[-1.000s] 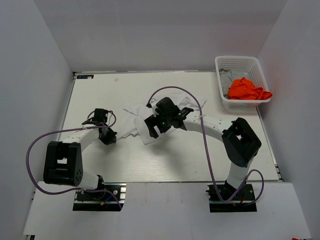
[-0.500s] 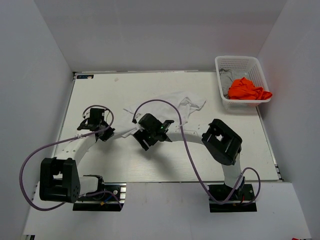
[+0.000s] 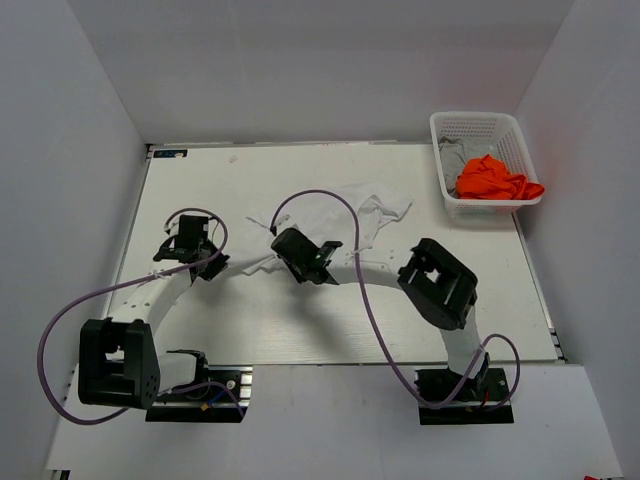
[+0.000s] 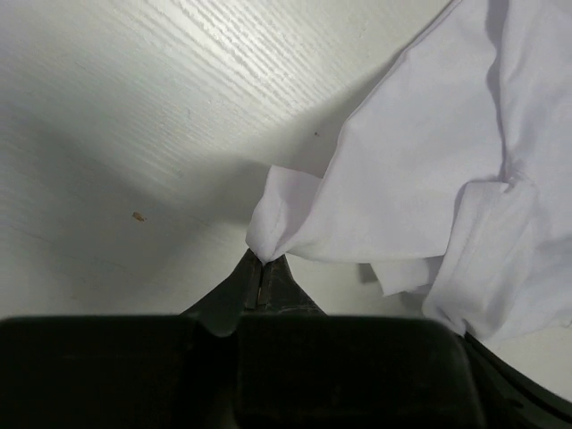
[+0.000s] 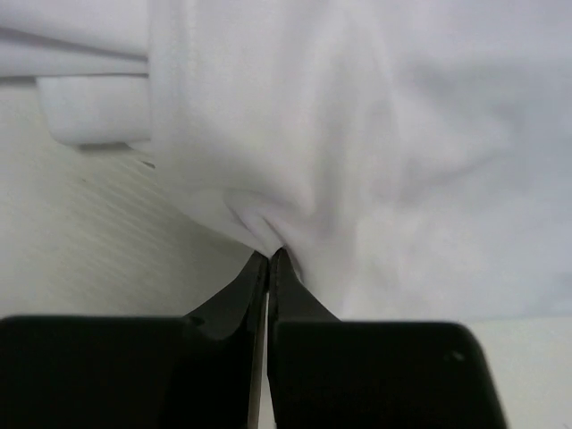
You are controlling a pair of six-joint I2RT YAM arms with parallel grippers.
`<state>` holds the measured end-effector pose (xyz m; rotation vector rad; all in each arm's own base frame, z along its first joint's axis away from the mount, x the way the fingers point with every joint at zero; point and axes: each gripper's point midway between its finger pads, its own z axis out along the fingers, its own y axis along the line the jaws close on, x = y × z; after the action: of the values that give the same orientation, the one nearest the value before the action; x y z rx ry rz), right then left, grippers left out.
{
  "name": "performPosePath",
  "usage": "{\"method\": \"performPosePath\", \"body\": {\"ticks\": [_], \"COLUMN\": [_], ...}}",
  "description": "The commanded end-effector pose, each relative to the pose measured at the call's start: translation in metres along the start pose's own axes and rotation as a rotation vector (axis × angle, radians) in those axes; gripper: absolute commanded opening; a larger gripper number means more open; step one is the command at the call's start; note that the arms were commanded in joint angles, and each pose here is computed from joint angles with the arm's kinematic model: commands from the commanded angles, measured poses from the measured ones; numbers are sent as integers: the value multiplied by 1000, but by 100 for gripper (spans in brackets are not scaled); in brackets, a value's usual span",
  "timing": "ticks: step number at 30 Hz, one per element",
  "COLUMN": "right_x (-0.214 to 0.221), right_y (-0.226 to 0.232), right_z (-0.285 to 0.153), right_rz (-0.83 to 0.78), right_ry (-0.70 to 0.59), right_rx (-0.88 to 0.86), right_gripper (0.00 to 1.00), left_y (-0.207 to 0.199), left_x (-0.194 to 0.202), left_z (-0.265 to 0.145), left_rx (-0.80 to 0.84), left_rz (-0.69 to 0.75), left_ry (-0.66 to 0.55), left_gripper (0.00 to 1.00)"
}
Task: Fold and stack the t-shirts
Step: Flatten out the tshirt
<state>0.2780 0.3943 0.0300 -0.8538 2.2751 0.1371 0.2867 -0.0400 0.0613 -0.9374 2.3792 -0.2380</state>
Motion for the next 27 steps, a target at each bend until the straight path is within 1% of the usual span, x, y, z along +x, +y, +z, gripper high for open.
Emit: {"method": "performPosePath", "body": {"ticks": [1,2,3,4,5,6,7,8,9,10,12,13,14,15,16,17,18,19,20,21,22,24,25,26,27], "right_x": [-56,-58,-75,-78,-80,-90,-93,-98,-98,-103,-120,-132,-139,-152,-156,-176,-179,-182,-192,-194,-195,-200,-203,-203,-203], "right_y": [-38,-58,-71,-93,-106,-133,-164,-182,-219,-231,-258,-272,-278,-285,-297,-306,-313,-321,-326,-331,-334,-339,-341,-341,-342], "right_z": [-52,-55,-80,-84,-90,-105,-117,-132,-140,-155,-187,-212,-223,-241,-255,-292,-306,-328,-359,-379,-391,-435,-452,-460,-482], "right_rz": [91,102,122,150,161,206,252,284,329,352,351,319,310,327,279,302,310,290,306,317,290,287,287,256,264], "right_ry": [-183,-193,-255,-266,-273,-310,-333,-367,-378,-414,-494,-540,-563,-605,-611,-701,-722,-752,-830,-864,-877,-953,-983,-979,-1017], "right_rx": [79,112,113,160,190,239,305,338,402,419,462,497,508,520,562,578,613,648,662,685,709,731,740,751,754], "right_gripper": [0,0,0,0,0,0,0,0,0,0,0,0,0,0,0,0,0,0,0,0,0,0,0,0,0], "left_y": [-25,-27,-31,-44,-49,-53,-61,-63,-63,-70,-77,-88,-100,-117,-124,-130,-134,-133,-134,-137,-134,-132,-132,-127,-124], "left_x": [-38,-49,-55,-73,-81,-85,-101,-109,-118,-136,-152,-170,-178,-195,-201,-208,-221,-228,-232,-240,-243,-247,-246,-244,-244], "left_z": [-20,-23,-28,-39,-41,-43,-53,-58,-59,-72,-82,-98,-108,-132,-143,-153,-184,-200,-215,-238,-264,-301,-315,-340,-359], "left_rx": [52,47,45,69,73,70,70,58,41,47,50,64,83,142,168,189,225,231,252,282,310,357,381,414,439], "left_rz": [-13,-18,-33,-42,-46,-45,-53,-57,-78,-93,-82,-84,-56,-58,-52,-58,-57,-61,-59,-63,-47,-47,-36,-26,-30], "left_ry": [-128,-165,-175,-226,-242,-239,-278,-299,-319,-379,-420,-464,-491,-534,-551,-571,-638,-680,-707,-757,-803,-866,-885,-923,-955], "left_gripper": [0,0,0,0,0,0,0,0,0,0,0,0,0,0,0,0,0,0,0,0,0,0,0,0,0]}}
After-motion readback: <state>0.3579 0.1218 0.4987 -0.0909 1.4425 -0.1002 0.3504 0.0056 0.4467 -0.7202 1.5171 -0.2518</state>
